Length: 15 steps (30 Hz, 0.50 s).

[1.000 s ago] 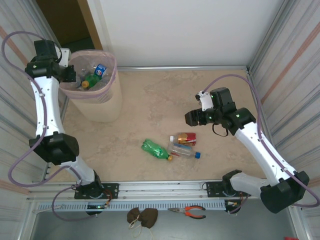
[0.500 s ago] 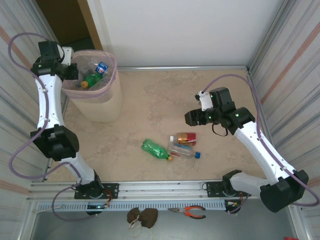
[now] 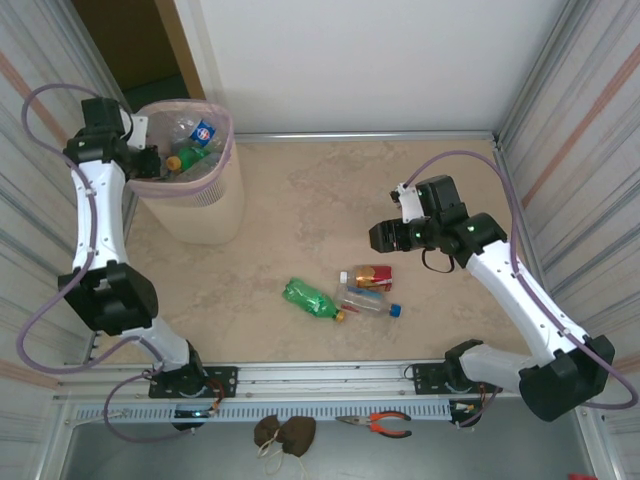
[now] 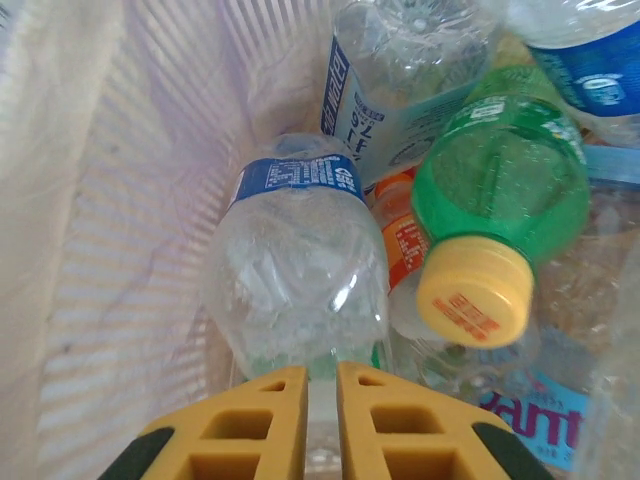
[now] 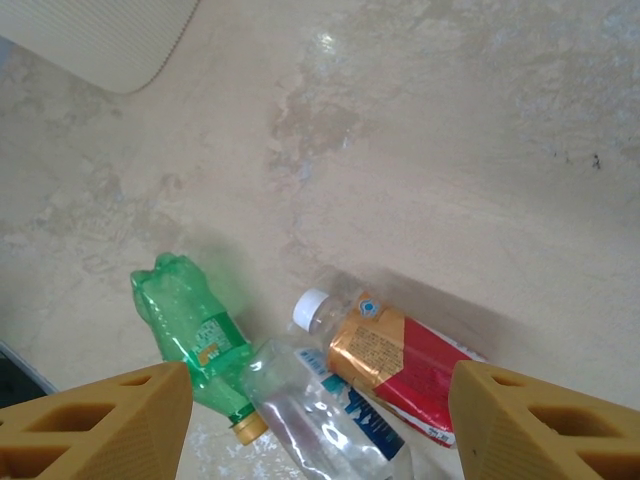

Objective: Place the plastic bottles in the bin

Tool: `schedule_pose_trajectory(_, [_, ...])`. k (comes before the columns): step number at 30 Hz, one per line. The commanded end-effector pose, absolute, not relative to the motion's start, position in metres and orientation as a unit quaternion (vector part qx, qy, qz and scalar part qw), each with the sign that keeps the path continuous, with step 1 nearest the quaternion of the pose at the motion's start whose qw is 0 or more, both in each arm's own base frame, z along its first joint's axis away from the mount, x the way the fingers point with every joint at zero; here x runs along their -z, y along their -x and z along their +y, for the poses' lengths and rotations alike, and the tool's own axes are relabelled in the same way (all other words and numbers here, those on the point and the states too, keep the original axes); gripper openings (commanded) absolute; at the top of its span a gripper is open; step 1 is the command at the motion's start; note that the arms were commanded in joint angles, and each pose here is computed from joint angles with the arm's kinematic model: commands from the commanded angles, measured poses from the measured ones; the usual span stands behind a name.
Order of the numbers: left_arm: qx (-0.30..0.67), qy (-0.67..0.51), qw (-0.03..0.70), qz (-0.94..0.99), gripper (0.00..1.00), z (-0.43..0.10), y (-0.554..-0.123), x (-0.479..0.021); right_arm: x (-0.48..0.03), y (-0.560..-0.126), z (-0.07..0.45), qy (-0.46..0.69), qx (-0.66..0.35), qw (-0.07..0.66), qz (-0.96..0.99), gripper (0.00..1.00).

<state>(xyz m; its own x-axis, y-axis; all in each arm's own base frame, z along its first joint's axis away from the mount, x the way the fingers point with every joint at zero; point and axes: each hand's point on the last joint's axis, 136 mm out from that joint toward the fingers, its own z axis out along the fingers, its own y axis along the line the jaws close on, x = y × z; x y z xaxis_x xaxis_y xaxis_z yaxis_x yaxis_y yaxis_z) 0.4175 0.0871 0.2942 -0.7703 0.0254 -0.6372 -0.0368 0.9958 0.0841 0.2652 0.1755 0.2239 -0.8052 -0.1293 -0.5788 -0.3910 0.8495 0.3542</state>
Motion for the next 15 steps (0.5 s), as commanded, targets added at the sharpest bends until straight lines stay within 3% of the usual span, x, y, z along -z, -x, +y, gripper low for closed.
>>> schedule_pose_trajectory(1, [-0.044, 0.014, 0.37, 0.928, 0.16, 0.082, -0.394, -0.327, -0.227, -0.267, 0.174, 0.12, -0.229, 0.271, 0.927, 0.67])
schedule_pose_trajectory(15, [0.078, -0.003, 0.456, 0.887, 0.22, 0.023, -0.348, -0.379, -0.173, -0.261, 0.175, 0.119, -0.177, 0.145, 0.966, 0.67])
